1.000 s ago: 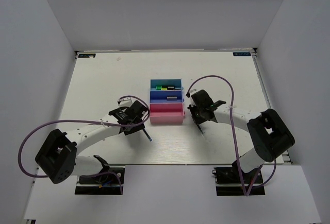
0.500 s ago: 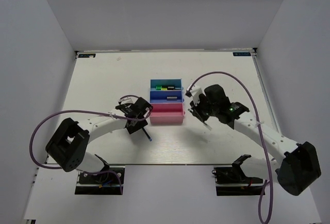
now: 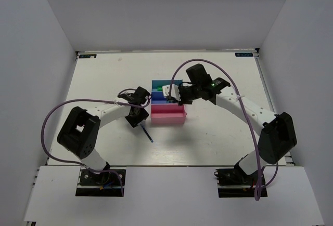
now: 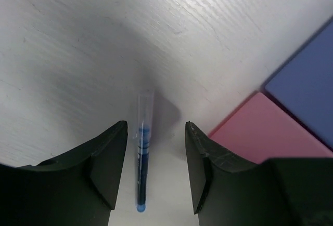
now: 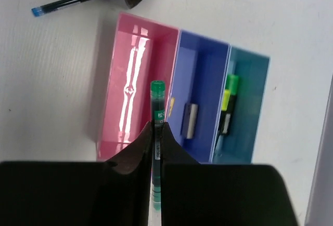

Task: Sort the stationery into containers
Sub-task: Place the pen in the storage box.

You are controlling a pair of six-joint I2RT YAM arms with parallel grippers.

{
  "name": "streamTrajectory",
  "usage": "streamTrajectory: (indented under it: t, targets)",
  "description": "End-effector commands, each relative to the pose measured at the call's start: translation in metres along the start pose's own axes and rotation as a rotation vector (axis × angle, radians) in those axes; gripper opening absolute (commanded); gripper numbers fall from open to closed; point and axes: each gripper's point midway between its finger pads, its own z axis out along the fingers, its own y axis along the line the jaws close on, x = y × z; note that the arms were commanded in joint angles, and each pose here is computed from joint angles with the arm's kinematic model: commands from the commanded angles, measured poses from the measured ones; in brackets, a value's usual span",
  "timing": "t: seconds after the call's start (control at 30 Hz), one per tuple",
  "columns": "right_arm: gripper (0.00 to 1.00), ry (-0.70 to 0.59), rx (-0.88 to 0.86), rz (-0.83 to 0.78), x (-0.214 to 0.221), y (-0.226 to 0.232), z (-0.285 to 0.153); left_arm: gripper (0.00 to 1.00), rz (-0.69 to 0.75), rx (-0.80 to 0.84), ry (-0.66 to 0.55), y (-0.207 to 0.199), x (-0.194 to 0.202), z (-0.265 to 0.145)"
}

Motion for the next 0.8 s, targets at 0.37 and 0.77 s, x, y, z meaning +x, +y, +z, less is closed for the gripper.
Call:
streamTrajectory:
  t: [0.37,0.77]
  targets:
    - [0.0,-0.138,-0.163,-0.049,-0.037,0.036,0.053,0.58,-0.065,-0.046,0.115,0.008,0.011,0.022]
    - [0.0,-0.092,-0.093,0.058,-0.012,0.026,0.086,0.11,-0.051,-0.052,0.133,0.024,0.016,0.021]
